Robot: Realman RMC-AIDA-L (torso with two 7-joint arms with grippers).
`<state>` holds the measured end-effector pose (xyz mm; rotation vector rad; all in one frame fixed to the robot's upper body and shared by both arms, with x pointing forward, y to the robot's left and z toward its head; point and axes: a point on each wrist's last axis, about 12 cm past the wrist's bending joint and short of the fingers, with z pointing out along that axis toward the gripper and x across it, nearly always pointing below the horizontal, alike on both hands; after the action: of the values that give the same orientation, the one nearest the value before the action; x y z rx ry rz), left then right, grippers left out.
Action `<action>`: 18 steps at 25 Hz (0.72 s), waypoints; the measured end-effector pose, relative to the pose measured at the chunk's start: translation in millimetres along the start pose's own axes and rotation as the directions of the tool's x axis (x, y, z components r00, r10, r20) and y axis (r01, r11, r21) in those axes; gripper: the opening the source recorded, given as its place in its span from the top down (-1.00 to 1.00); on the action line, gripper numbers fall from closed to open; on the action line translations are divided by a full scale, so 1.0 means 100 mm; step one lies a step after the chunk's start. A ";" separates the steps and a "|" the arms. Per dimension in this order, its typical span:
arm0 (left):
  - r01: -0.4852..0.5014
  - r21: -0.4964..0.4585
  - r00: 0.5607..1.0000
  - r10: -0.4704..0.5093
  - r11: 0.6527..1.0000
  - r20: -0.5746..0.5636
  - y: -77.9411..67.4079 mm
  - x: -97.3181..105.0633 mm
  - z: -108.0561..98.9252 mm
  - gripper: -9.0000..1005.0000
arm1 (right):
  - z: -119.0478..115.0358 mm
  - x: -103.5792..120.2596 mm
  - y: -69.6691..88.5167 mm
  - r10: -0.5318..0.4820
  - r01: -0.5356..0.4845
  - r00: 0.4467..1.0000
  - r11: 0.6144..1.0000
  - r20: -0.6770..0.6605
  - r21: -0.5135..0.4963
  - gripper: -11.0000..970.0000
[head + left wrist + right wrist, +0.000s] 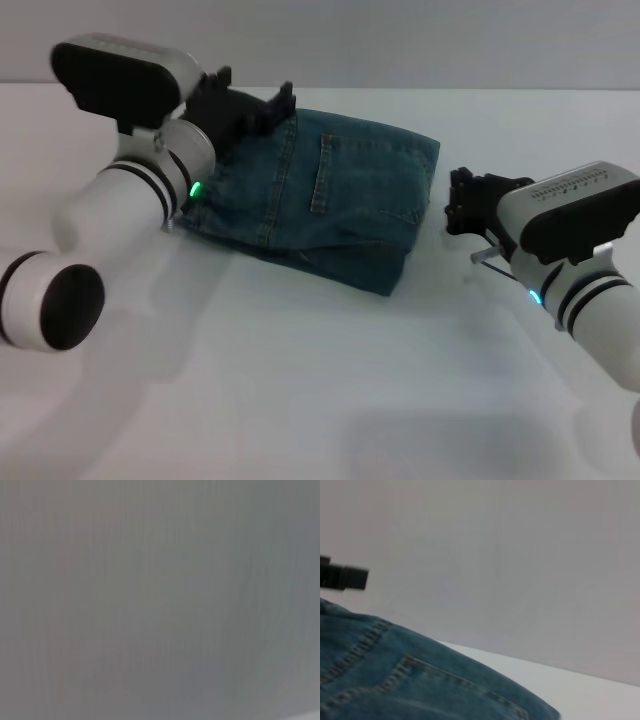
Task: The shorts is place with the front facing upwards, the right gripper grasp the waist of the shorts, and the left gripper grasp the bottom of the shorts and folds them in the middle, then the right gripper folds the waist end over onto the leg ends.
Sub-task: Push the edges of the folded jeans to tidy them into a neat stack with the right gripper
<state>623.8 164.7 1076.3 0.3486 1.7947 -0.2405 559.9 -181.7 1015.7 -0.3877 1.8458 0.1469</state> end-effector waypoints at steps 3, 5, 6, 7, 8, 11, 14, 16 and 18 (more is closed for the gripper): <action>0.007 -0.030 0.999 -0.006 1.000 0.047 0.06 -0.05 -0.11 -0.68 | 0.01 -0.03 0.07 -0.026 0.027 1.000 0.999 0.013 -0.031 0.98; 0.033 -0.065 0.994 -0.026 0.997 0.103 0.12 -0.07 -0.23 -0.69 | 0.02 -0.06 0.12 -0.039 0.040 0.999 0.998 0.023 -0.049 0.98; 0.033 -0.065 0.994 -0.026 0.997 0.103 0.12 -0.07 -0.23 -0.69 | 0.02 -0.08 0.14 -0.040 0.041 0.999 0.998 0.031 -0.057 0.98; 0.041 -0.083 0.990 -0.029 0.996 0.136 0.15 -0.07 -0.29 -0.69 | 0.02 -0.10 0.16 -0.040 0.043 0.998 0.997 0.037 -0.064 0.98; 0.046 -0.097 0.987 -0.030 0.994 0.161 0.17 -0.06 -0.33 -0.69 | 0.02 -0.11 0.18 -0.041 0.044 0.998 0.997 0.043 -0.071 0.98; 0.062 -0.124 0.979 -0.037 0.990 0.201 0.22 -0.02 -0.44 -0.69 | -0.01 -0.12 0.28 -0.061 0.067 0.997 0.992 0.056 -0.109 0.98; 0.068 -0.123 0.980 -0.043 0.990 0.194 0.21 0.01 -0.46 -0.68 | -0.04 -0.09 0.40 -0.089 0.096 0.995 0.983 0.054 -0.156 0.98; 0.068 -0.120 0.982 -0.045 0.990 0.185 0.20 0.05 -0.47 -0.68 | -0.05 -0.09 0.48 -0.100 0.108 0.994 0.976 0.053 -0.189 0.98; 0.068 -0.117 0.983 -0.046 0.991 0.177 0.19 0.07 -0.48 -0.68 | -0.07 -0.09 0.56 -0.106 0.116 0.993 0.969 0.058 -0.218 0.98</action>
<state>585.7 199.2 1081.8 0.1829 1.6399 -0.1938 536.7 -129.5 1020.8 -0.6363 1.7628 0.2834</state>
